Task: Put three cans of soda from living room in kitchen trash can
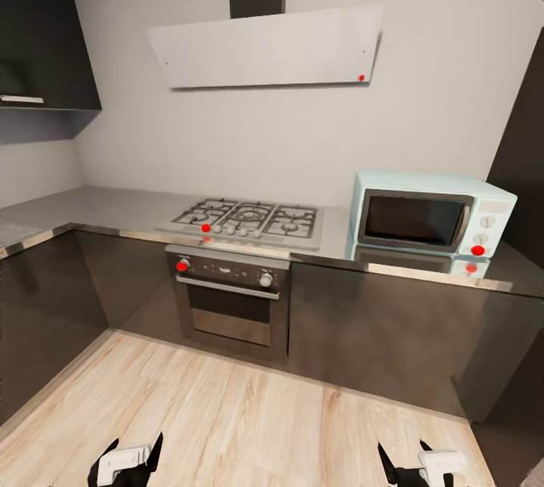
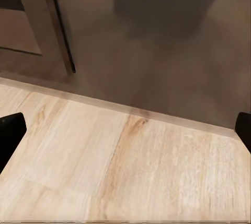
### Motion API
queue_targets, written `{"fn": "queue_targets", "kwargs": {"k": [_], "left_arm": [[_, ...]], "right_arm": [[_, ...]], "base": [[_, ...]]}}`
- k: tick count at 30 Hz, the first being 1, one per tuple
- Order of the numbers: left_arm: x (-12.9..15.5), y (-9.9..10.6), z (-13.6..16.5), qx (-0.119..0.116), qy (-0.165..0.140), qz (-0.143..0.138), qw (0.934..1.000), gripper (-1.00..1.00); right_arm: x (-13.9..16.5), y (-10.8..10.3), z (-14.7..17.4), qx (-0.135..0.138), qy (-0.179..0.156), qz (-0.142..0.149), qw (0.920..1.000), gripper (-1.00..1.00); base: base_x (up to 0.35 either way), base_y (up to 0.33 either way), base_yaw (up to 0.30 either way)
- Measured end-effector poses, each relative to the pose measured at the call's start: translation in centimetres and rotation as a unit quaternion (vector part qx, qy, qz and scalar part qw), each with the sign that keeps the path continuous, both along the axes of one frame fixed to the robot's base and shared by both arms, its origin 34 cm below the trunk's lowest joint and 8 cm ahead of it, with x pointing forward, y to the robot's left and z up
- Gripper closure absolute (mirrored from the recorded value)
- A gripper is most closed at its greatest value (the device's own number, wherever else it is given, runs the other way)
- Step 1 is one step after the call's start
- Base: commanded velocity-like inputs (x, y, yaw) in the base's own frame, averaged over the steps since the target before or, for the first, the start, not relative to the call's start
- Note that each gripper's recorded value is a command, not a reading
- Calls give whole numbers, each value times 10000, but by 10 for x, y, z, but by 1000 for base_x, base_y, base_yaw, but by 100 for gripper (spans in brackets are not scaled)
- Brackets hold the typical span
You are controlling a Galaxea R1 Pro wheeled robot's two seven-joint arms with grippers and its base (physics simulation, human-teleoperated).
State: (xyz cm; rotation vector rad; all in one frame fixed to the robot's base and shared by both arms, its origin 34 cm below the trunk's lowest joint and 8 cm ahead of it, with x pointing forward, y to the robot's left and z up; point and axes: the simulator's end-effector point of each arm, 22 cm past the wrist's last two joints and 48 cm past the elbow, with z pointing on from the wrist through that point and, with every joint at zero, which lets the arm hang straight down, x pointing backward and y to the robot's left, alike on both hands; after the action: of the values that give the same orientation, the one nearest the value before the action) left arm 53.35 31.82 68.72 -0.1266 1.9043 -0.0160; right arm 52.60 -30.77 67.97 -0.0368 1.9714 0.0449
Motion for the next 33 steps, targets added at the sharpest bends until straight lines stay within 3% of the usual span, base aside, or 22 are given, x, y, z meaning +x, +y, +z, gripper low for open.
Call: {"fn": "queue_targets", "kwargs": {"k": [9, 25, 33], "left_arm": [[0, 0, 0, 1, -1, 1, 10000, -100], [0, 0, -1, 1, 9, 2, 10000, -100], [0, 0, -1, 3, 13, 0, 10000, -100]], "right_arm": [[-1, 0, -2, 1, 31, 4, 10000, -100], [-3, 2, -5, 12, 55, 10, 10000, -100], [-3, 3, -5, 16, 59, 31, 10000, -100]], "base": [[-247, 0, 0], [-47, 0, 0], [-224, 0, 0]]}}
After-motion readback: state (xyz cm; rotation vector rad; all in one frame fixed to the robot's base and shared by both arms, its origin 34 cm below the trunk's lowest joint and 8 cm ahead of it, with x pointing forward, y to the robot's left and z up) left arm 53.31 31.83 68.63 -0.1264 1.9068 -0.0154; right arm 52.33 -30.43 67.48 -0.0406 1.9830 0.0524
